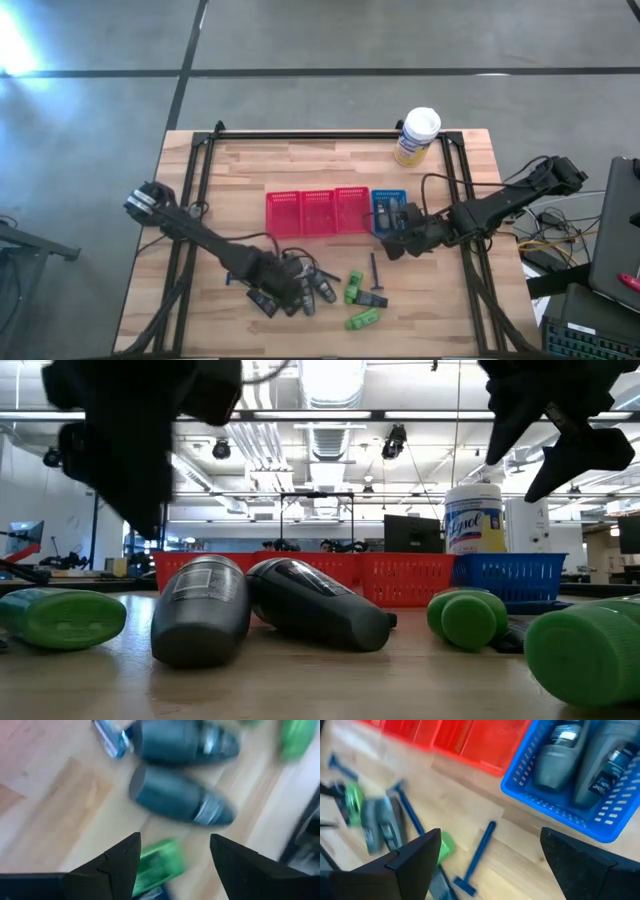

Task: Pick & Place Travel size toiletries
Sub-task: Put the gray deodorant into the blue bin

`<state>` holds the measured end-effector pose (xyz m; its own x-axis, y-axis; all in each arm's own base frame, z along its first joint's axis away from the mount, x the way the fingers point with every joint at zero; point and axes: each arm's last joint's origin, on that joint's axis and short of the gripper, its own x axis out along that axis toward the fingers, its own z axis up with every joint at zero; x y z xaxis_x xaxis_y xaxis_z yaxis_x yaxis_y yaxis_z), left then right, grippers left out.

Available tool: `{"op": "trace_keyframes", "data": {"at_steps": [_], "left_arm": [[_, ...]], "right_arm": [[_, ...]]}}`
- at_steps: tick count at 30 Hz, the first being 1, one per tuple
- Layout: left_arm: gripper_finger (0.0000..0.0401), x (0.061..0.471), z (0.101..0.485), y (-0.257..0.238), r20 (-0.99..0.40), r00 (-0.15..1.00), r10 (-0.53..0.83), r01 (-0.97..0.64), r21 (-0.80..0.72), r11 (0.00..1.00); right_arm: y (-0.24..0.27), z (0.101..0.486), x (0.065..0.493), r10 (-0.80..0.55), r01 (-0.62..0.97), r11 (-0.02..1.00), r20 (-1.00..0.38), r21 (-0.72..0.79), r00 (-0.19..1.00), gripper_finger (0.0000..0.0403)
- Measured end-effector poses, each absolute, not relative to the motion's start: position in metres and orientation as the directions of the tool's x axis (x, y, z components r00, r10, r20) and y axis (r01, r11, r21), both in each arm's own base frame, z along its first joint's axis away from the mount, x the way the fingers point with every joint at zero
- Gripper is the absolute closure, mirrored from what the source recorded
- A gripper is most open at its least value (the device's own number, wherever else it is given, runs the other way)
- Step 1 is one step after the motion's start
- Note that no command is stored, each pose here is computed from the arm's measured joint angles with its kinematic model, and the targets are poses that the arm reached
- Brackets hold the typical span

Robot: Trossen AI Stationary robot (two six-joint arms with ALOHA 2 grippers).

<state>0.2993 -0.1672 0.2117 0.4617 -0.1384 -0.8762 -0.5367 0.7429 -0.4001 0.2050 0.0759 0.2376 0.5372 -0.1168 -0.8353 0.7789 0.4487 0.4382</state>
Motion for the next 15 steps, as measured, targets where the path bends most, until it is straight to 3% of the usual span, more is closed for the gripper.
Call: {"op": "trace_keyframes", "data": {"at_steps": [3, 7, 15], "left_arm": [[0.0158, 0.306, 0.217, -0.178, -0.836, 0.544, -0.076, -0.648, -0.476, 0.595], [0.0158, 0.312, 0.218, -0.186, -0.841, 0.541, 0.019, -0.783, -0.495, 0.378], [0.0158, 0.338, 0.202, -0.204, -0.937, 0.350, 0.023, -0.873, -0.317, 0.371]], "right_arm": [[0.076, 0.237, 0.204, -0.094, 0.727, 0.565, -0.846, 0.390, 0.526, 0.0078], [0.076, 0.236, 0.201, -0.068, 0.659, 0.680, -0.868, 0.321, 0.492, 0.0082], [0.074, 0.234, 0.195, -0.087, 0.601, 0.767, -0.893, 0.223, 0.441, 0.0069]]}}
